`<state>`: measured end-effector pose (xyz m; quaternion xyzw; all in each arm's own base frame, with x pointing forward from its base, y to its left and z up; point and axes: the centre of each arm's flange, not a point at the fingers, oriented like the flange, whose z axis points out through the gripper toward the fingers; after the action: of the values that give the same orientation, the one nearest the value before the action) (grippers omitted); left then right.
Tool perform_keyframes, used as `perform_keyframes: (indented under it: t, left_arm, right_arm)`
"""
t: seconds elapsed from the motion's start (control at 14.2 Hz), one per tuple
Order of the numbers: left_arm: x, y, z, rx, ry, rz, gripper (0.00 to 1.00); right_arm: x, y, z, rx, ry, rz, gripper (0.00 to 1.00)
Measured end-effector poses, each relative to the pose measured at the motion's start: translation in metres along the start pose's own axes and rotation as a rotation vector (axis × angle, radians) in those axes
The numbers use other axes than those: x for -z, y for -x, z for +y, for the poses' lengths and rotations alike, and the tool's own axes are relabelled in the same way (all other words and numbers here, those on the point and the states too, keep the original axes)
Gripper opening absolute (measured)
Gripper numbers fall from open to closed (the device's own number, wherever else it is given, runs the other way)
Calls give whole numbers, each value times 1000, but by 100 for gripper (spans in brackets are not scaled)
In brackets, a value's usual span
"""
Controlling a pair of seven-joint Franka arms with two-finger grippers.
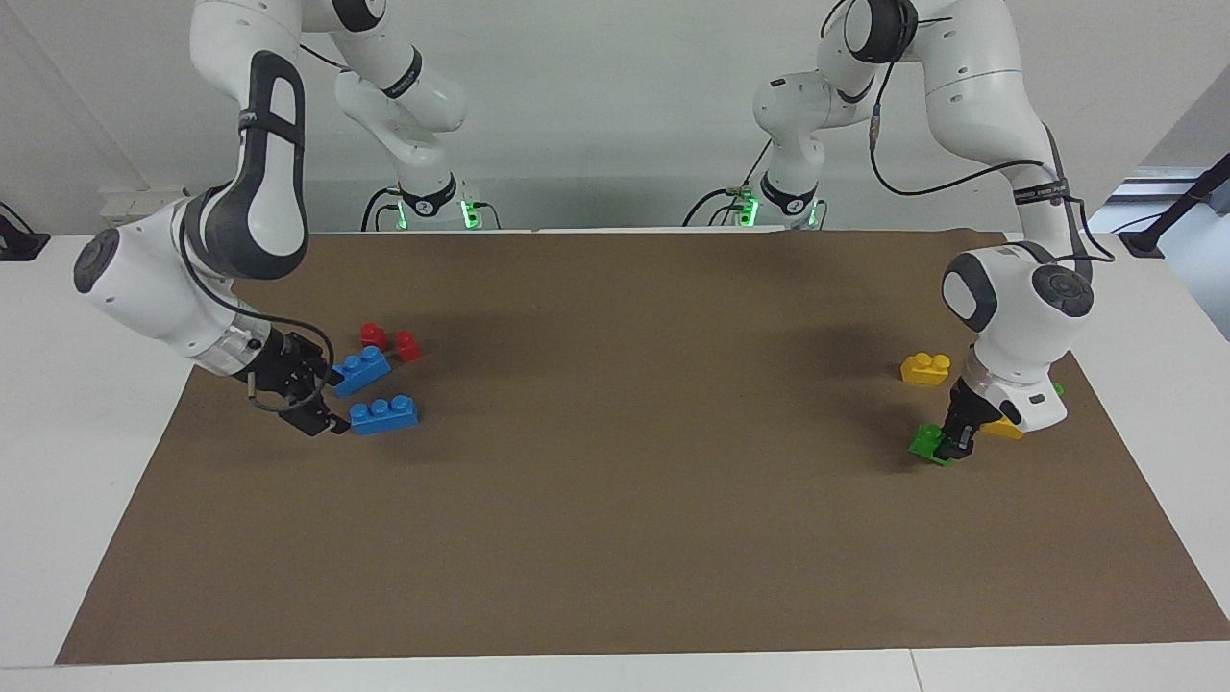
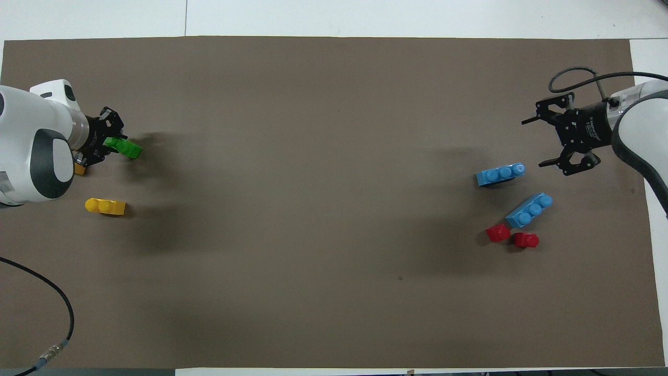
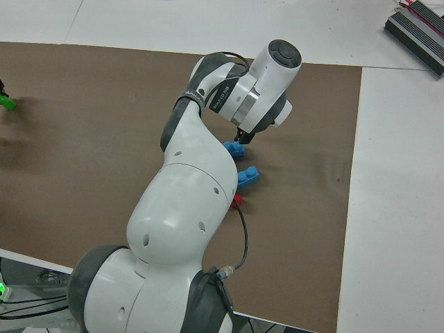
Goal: Remove green block with left arm and hold with right
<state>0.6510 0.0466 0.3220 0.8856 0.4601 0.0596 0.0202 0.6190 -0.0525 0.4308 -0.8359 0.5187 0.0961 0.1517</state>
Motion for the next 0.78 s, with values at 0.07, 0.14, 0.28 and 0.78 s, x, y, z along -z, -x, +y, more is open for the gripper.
perform_keyframes:
  t: [0.07, 0.14, 0.28, 0.78]
  left_arm:
    - [0, 1, 1, -9, -2, 4, 52]
    - [0, 2, 2, -14, -2, 7, 65]
    - [1, 2, 3, -28, -1, 16, 89]
    - [63, -1, 10, -212, 20, 62, 100]
  right_arm:
    - [19, 21, -5, 80, 20, 31, 100]
    - [39, 40, -7, 179, 45, 69, 100]
    - [79, 74, -5, 408, 97, 137, 100]
    - [155, 118, 14, 867, 213, 194, 100]
